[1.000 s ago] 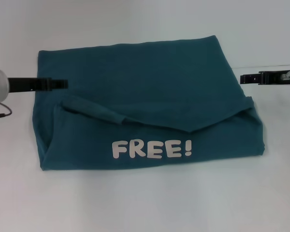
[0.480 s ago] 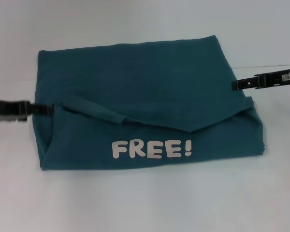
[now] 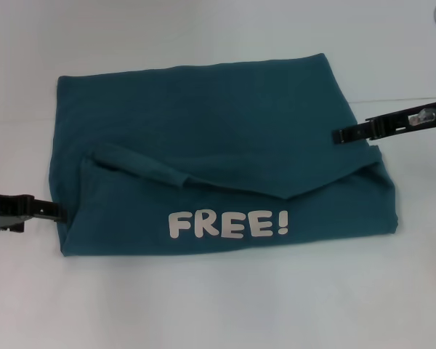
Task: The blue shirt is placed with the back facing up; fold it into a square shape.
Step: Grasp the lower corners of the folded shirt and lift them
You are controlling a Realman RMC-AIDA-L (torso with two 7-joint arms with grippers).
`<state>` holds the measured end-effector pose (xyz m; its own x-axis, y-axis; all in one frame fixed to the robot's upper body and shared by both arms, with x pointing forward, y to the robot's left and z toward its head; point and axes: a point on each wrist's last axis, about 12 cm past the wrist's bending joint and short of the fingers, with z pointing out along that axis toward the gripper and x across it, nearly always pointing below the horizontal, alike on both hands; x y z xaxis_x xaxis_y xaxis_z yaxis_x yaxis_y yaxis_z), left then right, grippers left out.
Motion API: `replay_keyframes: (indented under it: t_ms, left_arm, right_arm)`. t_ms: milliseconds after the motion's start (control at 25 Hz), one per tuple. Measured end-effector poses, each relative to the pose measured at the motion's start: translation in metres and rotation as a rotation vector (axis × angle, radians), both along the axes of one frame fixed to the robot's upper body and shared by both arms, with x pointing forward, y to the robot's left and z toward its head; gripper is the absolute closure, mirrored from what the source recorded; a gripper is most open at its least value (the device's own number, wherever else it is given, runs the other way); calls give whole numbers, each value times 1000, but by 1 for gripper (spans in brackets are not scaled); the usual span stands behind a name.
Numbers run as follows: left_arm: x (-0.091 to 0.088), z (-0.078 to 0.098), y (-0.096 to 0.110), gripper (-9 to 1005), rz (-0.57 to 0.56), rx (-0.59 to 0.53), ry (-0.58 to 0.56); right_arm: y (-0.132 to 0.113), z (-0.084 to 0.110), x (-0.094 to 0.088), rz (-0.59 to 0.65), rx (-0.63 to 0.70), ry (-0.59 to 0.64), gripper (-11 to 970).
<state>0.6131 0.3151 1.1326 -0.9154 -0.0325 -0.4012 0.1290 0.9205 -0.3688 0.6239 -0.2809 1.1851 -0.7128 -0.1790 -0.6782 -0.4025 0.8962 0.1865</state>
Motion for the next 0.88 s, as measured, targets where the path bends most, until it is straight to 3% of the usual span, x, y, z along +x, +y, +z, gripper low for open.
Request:
replay_keyframes:
  t_ms: [520,880]
  left_arm:
    - [2,-17,-20,78,-35,26,21]
    - [1,-13,-25,78,-56,9,35]
  right_arm:
    - [8,2,1,12,-1,11,43]
    - [5,3,-1,1,2,14,43]
